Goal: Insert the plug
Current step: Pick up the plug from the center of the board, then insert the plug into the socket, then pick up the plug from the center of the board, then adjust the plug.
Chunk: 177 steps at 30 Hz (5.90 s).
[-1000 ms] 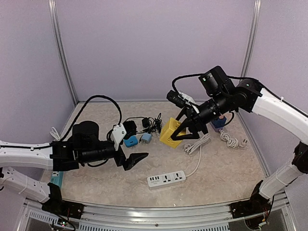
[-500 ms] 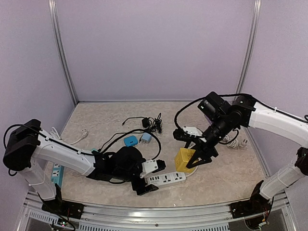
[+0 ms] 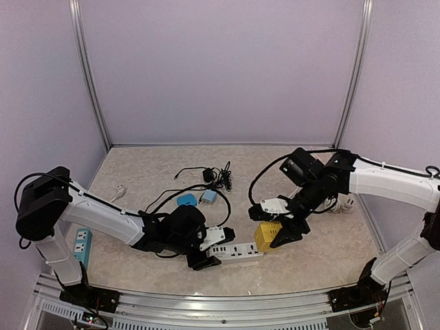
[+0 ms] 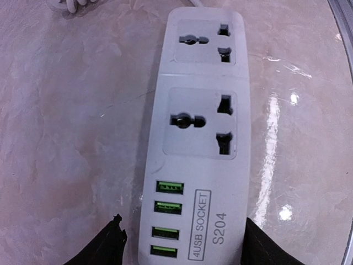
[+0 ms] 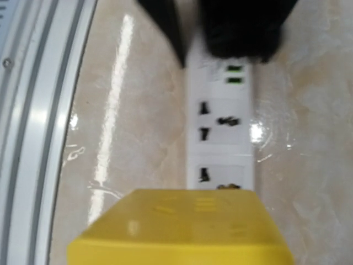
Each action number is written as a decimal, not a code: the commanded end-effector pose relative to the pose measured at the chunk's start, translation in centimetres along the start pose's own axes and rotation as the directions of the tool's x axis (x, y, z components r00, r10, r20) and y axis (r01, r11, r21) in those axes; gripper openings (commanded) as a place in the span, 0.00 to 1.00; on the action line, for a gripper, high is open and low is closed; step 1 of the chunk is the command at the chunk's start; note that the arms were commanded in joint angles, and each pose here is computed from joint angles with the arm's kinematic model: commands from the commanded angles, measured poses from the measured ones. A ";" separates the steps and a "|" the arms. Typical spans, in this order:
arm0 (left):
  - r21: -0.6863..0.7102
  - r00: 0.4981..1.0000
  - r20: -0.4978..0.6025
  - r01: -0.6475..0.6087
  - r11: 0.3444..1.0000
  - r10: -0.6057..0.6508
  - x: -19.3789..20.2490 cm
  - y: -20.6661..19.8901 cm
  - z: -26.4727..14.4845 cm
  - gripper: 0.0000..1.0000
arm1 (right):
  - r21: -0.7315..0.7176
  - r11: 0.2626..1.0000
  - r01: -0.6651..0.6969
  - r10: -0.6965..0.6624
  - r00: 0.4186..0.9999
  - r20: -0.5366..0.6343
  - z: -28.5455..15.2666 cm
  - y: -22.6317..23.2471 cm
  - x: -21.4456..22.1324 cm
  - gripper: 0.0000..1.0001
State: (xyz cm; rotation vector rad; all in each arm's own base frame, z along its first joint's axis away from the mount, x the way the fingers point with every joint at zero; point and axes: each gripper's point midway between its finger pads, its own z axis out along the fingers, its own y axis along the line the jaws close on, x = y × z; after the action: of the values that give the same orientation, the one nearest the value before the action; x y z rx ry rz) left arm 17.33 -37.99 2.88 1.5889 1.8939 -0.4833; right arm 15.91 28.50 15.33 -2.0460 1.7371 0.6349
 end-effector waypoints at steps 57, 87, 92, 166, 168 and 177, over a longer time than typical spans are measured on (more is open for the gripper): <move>-0.269 0.939 0.318 0.224 0.937 -0.133 -3.7 9.9 -11.6 0.88 | 0.215 0.969 -0.120 0.182 0.938 -0.295 8.1 -6.2 1.7 0.99; -0.617 0.403 0.248 0.767 0.177 -0.881 15.6 19.1 -17.2 0.83 | 0.433 0.767 -0.475 0.290 0.857 0.427 -9.9 -8.8 -12.5 1.00; -0.707 0.408 0.013 0.649 0.280 -0.913 19.2 18.2 -14.5 0.84 | 0.416 0.776 -0.474 0.307 0.860 0.407 -8.4 -8.9 -12.0 1.00; -0.398 0.711 0.703 0.408 0.822 -0.012 -15.9 11.1 -22.2 0.00 | 0.043 0.914 -0.403 0.342 0.824 0.452 -10.5 -5.7 -21.4 0.61; -0.349 0.716 0.698 0.343 0.872 -0.003 -16.0 10.2 -22.7 0.00 | 0.036 0.951 -0.306 0.258 0.856 0.449 -12.1 -3.0 -20.6 0.64; -0.121 0.837 0.547 0.049 0.991 0.025 -16.7 4.6 -19.7 0.00 | 0.315 0.939 0.139 -0.266 0.873 0.408 -16.8 2.0 -17.0 0.78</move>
State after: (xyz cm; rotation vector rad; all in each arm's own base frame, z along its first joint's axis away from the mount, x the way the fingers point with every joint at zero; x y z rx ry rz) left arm 22.72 -34.41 32.30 0.8951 1.4215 -0.5533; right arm 13.48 34.03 40.14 -1.5369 1.4704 0.9046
